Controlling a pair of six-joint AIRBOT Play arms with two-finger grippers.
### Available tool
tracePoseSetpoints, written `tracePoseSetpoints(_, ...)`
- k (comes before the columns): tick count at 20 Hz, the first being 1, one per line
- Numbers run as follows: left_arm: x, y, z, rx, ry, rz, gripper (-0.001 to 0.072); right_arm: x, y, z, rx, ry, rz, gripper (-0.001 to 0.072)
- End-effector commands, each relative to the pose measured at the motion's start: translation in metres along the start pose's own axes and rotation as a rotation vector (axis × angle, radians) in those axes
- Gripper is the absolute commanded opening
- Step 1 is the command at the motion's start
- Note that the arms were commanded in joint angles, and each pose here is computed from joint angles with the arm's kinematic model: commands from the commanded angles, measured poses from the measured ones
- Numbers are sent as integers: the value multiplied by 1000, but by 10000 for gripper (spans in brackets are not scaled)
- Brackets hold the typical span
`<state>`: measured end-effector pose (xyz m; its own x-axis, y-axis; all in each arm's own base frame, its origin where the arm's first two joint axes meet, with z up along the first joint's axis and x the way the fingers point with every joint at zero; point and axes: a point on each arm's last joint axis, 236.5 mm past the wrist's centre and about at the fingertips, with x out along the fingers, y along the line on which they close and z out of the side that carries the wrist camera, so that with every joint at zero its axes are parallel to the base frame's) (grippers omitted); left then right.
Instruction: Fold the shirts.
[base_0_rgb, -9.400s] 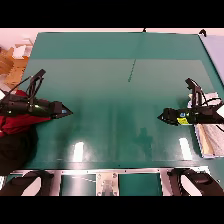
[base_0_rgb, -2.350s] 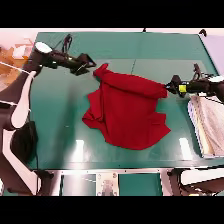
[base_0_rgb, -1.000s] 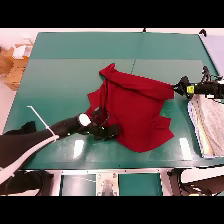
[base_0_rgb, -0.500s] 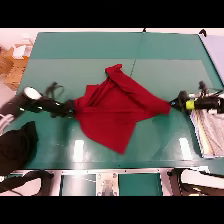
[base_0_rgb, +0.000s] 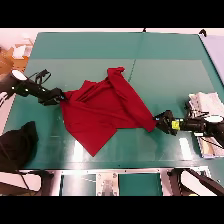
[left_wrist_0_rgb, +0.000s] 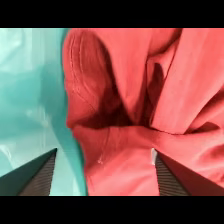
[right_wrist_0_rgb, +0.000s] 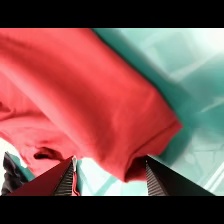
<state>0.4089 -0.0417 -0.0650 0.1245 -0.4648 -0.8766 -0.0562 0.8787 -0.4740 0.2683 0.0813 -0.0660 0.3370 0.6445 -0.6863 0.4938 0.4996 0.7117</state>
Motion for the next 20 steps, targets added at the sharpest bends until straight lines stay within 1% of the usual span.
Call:
tracePoseSetpoints(1, -12, 3, -27, -5, 164, 16, 664, 1, -12, -28, -58, 98, -42, 495)
tracePoseSetpoints(3, -9, 8, -60, -53, 285, 25, 663, 0, -33, -39, -97, 146, -121, 492)
tracePoseSetpoints(4, -4, 8, -78, -75, 330, 13, 663, 1, -38, -43, -103, 154, -133, 492)
tracePoseSetpoints(9, 27, 0, -145, -182, 390, -65, 663, 11, -41, -33, -164, 97, -150, 491)
tracePoseSetpoints(11, 40, -2, -153, -208, 373, -89, 534, 11, -41, -22, -167, 53, -156, 490)
tracePoseSetpoints(14, 60, -5, -122, -262, 204, -133, 524, 13, -27, -13, -157, 10, -100, 486)
tracePoseSetpoints(15, 60, -9, -112, -269, 162, -154, 278, 15, -20, -14, -162, 10, -72, 429)
tracePoseSetpoints(16, 60, -14, -106, -256, 139, -177, 47, 19, -12, -18, -180, 18, -52, 329)
tracePoseSetpoints(17, 60, -17, -105, -260, 135, -191, 34, 24, -9, -23, -198, 30, -52, 316)
tracePoseSetpoints(18, 60, -17, -107, -257, 142, -190, 33, 29, -5, -30, -223, 47, -53, 181)
tracePoseSetpoints(19, 60, -15, -110, -250, 154, -182, 34, 33, 6, -37, -223, 63, -21, 9)
tracePoseSetpoints(20, 60, -12, -113, -240, 166, -169, 34, 35, 24, -43, -207, 74, 39, 11)
